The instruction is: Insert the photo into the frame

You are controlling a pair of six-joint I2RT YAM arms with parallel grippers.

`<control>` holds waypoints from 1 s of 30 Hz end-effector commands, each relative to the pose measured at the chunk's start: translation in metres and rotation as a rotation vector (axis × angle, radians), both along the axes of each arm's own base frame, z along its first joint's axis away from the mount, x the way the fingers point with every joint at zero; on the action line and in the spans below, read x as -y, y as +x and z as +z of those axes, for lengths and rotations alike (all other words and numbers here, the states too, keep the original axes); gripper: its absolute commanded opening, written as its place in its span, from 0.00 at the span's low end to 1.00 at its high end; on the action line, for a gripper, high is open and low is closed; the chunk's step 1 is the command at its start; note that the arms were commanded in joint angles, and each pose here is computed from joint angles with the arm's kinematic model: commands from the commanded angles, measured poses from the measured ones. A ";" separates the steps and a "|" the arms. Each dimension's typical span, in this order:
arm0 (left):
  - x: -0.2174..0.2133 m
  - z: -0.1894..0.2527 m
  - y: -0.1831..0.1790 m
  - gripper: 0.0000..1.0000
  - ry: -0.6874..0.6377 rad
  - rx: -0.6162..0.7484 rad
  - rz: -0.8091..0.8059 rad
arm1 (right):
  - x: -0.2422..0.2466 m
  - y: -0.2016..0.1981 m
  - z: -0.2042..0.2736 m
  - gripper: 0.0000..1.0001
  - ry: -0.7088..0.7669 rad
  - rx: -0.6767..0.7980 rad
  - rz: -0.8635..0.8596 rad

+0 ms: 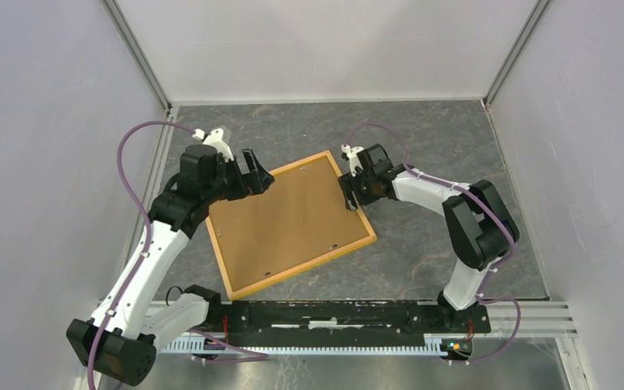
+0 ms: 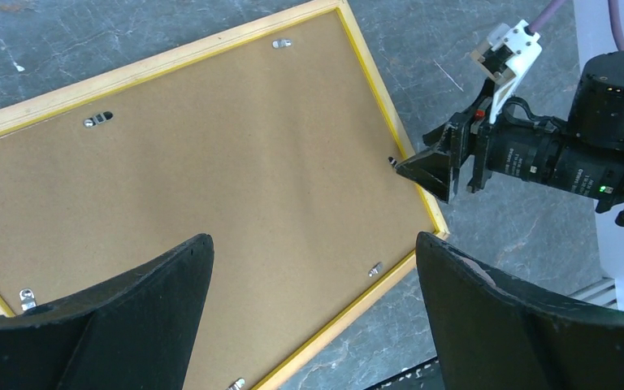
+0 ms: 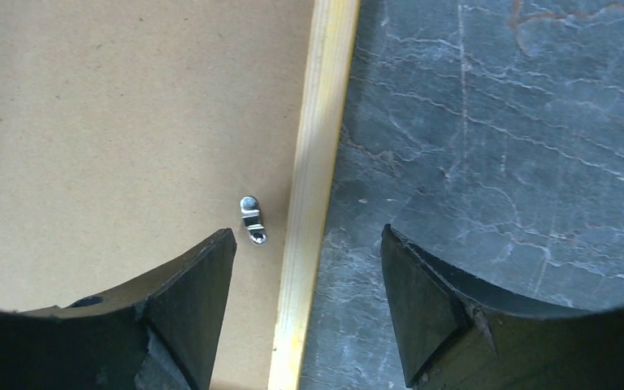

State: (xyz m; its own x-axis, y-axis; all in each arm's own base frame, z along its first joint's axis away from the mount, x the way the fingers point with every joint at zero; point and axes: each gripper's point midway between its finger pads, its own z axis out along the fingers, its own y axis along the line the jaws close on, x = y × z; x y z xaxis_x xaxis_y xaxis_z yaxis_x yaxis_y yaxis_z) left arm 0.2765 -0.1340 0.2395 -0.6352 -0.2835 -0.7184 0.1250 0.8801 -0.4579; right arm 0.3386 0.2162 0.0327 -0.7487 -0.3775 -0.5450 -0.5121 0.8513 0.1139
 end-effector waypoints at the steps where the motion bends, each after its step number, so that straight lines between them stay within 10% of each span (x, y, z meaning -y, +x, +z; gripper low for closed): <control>1: 0.008 0.013 0.006 1.00 -0.006 0.058 -0.052 | -0.013 0.003 -0.001 0.71 0.003 0.011 -0.005; 23: 0.008 -0.009 0.015 1.00 0.004 -0.014 -0.019 | 0.063 0.015 -0.033 0.03 -0.244 0.018 -0.301; 30: -0.025 -0.046 0.019 1.00 0.102 -0.113 0.185 | 0.107 0.018 -0.037 0.00 -0.267 0.006 -0.349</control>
